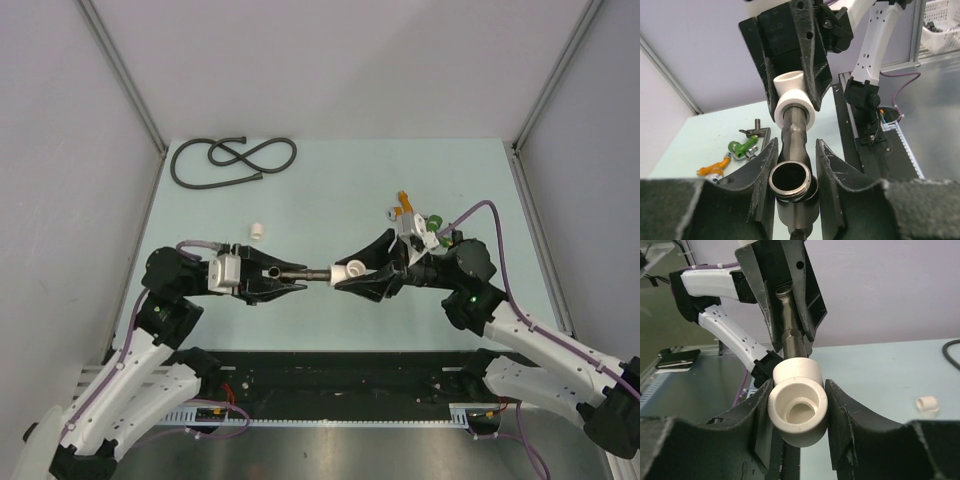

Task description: Install the water faucets

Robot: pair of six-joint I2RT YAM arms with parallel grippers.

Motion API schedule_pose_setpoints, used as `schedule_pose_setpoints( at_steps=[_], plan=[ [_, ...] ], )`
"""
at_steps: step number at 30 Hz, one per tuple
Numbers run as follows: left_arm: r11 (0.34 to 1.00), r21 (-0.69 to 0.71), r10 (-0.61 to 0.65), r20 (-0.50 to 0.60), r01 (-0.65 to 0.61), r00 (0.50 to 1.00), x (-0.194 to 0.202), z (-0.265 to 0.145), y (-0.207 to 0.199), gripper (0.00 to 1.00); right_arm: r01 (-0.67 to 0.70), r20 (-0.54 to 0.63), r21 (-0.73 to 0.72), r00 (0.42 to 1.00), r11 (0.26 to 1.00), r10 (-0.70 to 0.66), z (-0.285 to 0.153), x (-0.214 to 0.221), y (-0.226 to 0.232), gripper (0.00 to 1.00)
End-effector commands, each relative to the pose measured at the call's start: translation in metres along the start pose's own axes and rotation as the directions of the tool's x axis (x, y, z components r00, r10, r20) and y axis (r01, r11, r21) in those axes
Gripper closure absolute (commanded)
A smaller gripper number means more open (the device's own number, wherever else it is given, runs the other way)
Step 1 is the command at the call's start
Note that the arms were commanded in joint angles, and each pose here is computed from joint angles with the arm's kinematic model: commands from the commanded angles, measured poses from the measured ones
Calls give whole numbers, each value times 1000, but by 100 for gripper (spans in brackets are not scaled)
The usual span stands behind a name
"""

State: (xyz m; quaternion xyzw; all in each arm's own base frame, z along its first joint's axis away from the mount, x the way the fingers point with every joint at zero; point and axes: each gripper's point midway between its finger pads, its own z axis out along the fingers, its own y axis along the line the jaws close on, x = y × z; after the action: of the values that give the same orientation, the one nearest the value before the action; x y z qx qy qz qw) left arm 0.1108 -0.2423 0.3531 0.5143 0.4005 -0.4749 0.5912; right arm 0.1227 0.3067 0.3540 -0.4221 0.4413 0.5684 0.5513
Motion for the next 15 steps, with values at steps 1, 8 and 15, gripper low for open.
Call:
schedule_pose_setpoints(
  at_steps=[1, 8, 15],
  plan=[
    [937, 45, 345, 19, -345, 938, -16, -2, -4, 100, -136, 78, 10, 988, 991, 135, 5, -31, -2, 100],
    [870, 54, 492, -29, -490, 870, 2, -2, -6, 100, -345, 19, 21, 939, 938, 345, 9, -18, -17, 100],
    [860, 52, 510, -58, -508, 858, 9, -2, -5, 100, -493, -26, 22, 870, 870, 493, 13, -8, -26, 100]
  ],
)
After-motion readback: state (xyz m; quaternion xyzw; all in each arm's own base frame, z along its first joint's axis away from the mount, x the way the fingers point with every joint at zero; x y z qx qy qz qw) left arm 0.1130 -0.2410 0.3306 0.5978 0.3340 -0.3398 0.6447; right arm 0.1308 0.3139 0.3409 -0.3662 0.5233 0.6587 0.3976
